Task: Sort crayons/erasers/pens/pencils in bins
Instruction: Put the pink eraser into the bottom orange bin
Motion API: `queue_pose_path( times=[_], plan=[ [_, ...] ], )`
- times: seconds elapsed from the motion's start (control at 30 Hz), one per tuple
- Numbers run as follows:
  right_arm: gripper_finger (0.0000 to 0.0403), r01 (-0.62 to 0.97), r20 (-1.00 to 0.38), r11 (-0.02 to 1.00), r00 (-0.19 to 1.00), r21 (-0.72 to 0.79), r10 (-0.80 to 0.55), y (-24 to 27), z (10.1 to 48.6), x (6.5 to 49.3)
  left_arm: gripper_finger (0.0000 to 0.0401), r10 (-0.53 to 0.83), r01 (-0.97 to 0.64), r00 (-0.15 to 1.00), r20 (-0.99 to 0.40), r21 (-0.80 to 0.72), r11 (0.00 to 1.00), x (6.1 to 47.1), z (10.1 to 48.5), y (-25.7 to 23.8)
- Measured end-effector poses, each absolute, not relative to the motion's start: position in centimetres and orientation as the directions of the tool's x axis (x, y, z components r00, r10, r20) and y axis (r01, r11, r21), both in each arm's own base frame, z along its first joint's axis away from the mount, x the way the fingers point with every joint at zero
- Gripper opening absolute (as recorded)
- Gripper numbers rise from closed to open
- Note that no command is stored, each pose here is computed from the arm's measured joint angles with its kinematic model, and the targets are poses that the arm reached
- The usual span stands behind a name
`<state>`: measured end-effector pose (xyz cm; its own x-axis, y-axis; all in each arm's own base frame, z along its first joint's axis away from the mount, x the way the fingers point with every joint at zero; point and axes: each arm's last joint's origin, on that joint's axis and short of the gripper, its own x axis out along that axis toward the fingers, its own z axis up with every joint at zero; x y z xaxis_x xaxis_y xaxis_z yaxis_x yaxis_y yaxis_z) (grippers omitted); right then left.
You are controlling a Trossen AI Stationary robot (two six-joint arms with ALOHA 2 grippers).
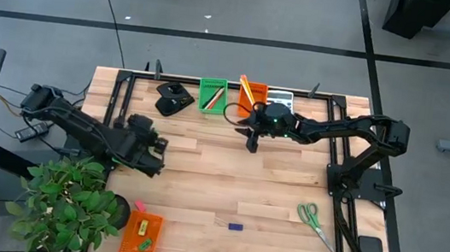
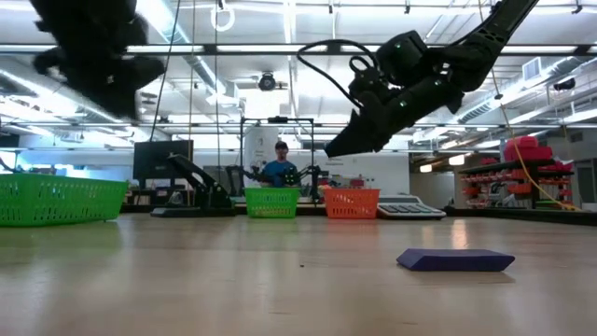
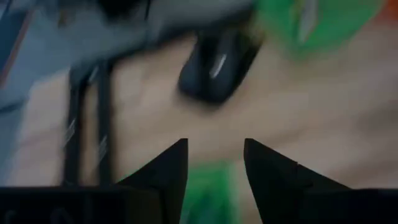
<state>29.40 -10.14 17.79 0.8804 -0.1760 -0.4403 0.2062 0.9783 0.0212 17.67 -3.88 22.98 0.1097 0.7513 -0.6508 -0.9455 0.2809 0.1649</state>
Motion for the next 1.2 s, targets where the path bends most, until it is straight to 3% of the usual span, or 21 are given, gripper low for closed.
queue_pose_path(
  times=[0.1, 0.2, 0.37, 0.57, 0.73, 0.93, 1.2],
  plan=[
    [0.0142, 0.237, -0.424, 0.966, 0.889, 0.100, -0.174, -10.0, 18.0, 29.5, 0.0173, 0.829, -0.943, 0.281, -0.483, 0.021, 0.331, 19.4, 22.3, -4.4],
    [0.0142, 0.236, -0.449, 0.964, 0.879, 0.120, -0.160, -9.6, 17.7, 29.5, 0.0175, 0.848, -0.918, 0.377, -0.373, -0.032, 0.395, 21.2, 21.0, -4.8],
    [0.0142, 0.223, -0.487, 0.975, 0.850, -0.014, -0.201, -9.4, 17.4, 29.4, 0.0162, 0.785, -0.862, 0.492, -0.377, -0.086, 0.499, 23.5, 18.7, -4.4],
    [0.0142, 0.423, -0.495, 0.902, 0.767, -0.089, -0.409, -10.1, 17.2, 29.1, 0.0145, 0.642, -0.717, 0.696, -0.323, -0.268, 0.643, 25.5, 17.2, -3.3],
    [0.0142, 0.405, -0.533, 0.913, 0.761, -0.054, -0.369, -9.4, 16.9, 29.1, 0.0136, 0.603, -0.646, 0.762, -0.233, -0.235, 0.726, 26.6, 17.1, -4.0],
    [0.0142, 0.402, -0.546, 0.916, 0.764, -0.016, -0.345, -8.5, 16.6, 29.4, 0.0134, 0.527, -0.566, 0.817, -0.233, -0.152, 0.810, 27.7, 17.3, -4.9],
    [0.0142, 0.454, -0.540, 0.890, 0.758, 0.033, -0.367, -8.9, 14.7, 30.3, 0.0151, 0.515, -0.540, 0.831, -0.212, -0.082, 0.838, 28.4, 18.3, -4.4]
  ],
)
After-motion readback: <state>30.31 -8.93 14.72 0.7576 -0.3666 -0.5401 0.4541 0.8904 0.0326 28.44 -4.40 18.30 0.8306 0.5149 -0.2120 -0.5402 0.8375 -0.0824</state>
